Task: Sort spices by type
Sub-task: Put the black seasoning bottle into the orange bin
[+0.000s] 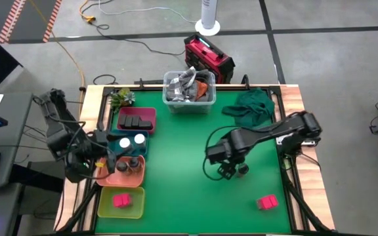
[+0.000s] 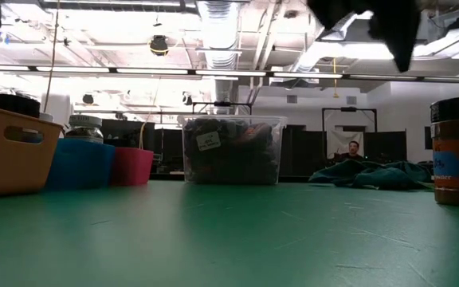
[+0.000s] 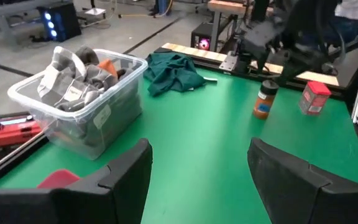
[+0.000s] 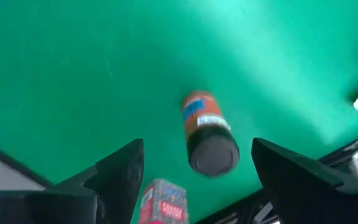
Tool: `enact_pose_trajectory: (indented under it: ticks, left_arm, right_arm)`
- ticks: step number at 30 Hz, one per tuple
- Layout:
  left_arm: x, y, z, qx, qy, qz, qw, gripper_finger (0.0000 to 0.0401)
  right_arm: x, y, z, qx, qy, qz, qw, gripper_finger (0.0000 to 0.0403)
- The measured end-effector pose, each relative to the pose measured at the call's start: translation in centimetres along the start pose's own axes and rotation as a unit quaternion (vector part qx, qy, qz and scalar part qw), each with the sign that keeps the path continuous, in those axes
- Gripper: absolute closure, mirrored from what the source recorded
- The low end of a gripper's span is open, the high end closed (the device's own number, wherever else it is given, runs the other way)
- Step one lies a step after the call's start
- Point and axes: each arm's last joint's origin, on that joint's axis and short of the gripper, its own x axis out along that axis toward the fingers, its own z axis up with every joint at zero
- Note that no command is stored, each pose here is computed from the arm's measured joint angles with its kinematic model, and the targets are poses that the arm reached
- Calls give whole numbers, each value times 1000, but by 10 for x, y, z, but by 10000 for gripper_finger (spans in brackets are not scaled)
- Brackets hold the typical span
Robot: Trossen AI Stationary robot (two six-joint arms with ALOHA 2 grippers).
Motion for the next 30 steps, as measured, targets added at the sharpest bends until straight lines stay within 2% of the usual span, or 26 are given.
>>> enact_pose_trajectory:
  ticks: [7,12,15,22,30]
  left_arm:
    - [2,-4,4,8,-6,-3,1000,148]
    - [3,-8,7,7,-12,-10,1000,148]
    - [5,-8,9,3,-16,-5,1000,148]
    - [11,-7,11,-9,-7,5,1000,148]
    - [15,-6,12,-5,5,1,1000,148]
  right_arm:
    - [-1,-35,-28,86,-7,39,996,76]
    - [12,-38,-39,129,-12,86,988,76]
    - [21,-34,-40,132,-10,86,987,76]
    - [42,-24,-43,130,14,24,991,76]
    - [50,-17,-42,111,7,34,993,76]
